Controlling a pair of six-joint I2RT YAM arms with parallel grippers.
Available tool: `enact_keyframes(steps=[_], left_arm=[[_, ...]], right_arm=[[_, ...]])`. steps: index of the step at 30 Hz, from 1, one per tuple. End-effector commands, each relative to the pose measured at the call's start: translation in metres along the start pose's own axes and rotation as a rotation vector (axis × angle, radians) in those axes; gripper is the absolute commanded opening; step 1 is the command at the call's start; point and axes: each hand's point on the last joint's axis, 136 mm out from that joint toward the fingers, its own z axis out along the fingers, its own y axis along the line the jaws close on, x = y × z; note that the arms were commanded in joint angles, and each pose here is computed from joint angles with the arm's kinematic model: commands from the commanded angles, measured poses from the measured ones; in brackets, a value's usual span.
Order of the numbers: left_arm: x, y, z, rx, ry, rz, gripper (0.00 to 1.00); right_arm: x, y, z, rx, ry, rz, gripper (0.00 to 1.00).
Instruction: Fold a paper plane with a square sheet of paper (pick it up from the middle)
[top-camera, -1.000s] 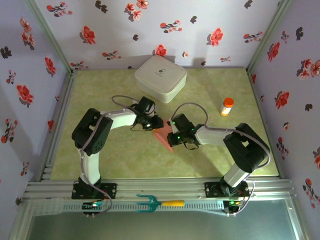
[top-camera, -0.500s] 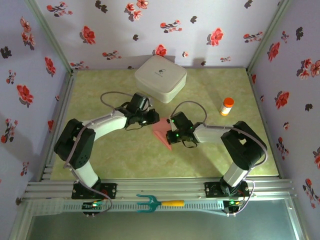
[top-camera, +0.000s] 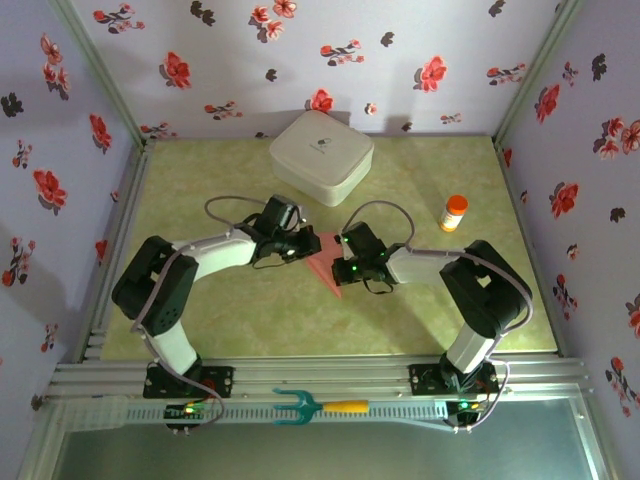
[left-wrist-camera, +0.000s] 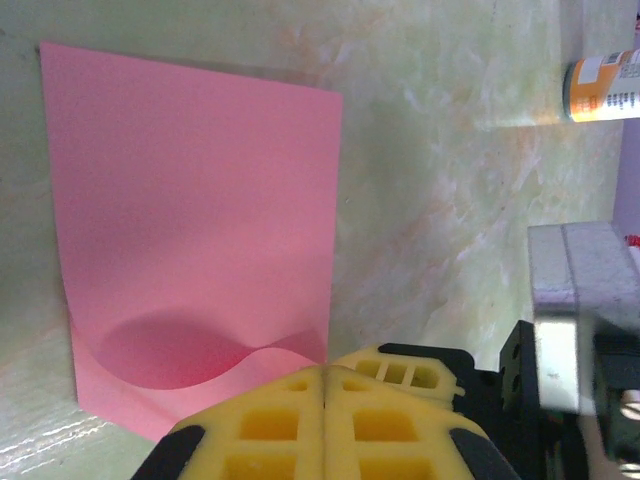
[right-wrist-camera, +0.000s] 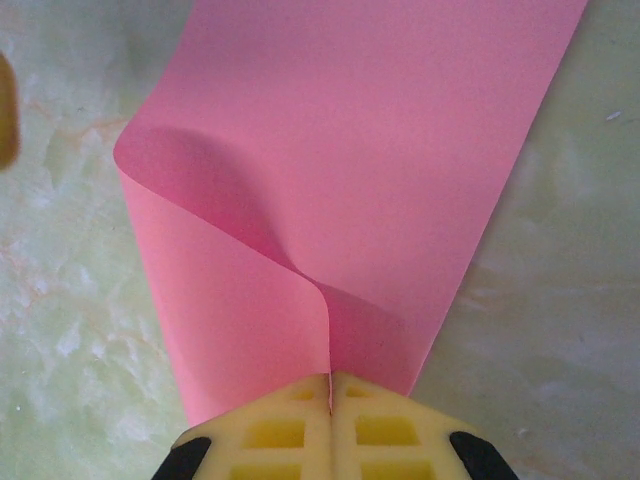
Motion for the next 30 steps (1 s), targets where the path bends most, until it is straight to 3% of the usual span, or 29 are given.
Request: enact_keyframes(steps=[1,7,30], left_arm=[[0.012,0.001,0.009,0.020,0.031,-0.029,0.01],[0.020,-0.003,0.022,0.080,0.051,-0.076,0.00],[0.042,0.026,0.035,-0.003,0.131,-0.131,0.00]], right_arm=[[-0.006,-0.003,0.002,0.013,-0.009,0.020,0.03],[-0.004,-0.005,0.003,0.021,-0.004,0.022,0.03],[-0.005,-0.008,0.002,0.037,-0.006,0.026,0.04]])
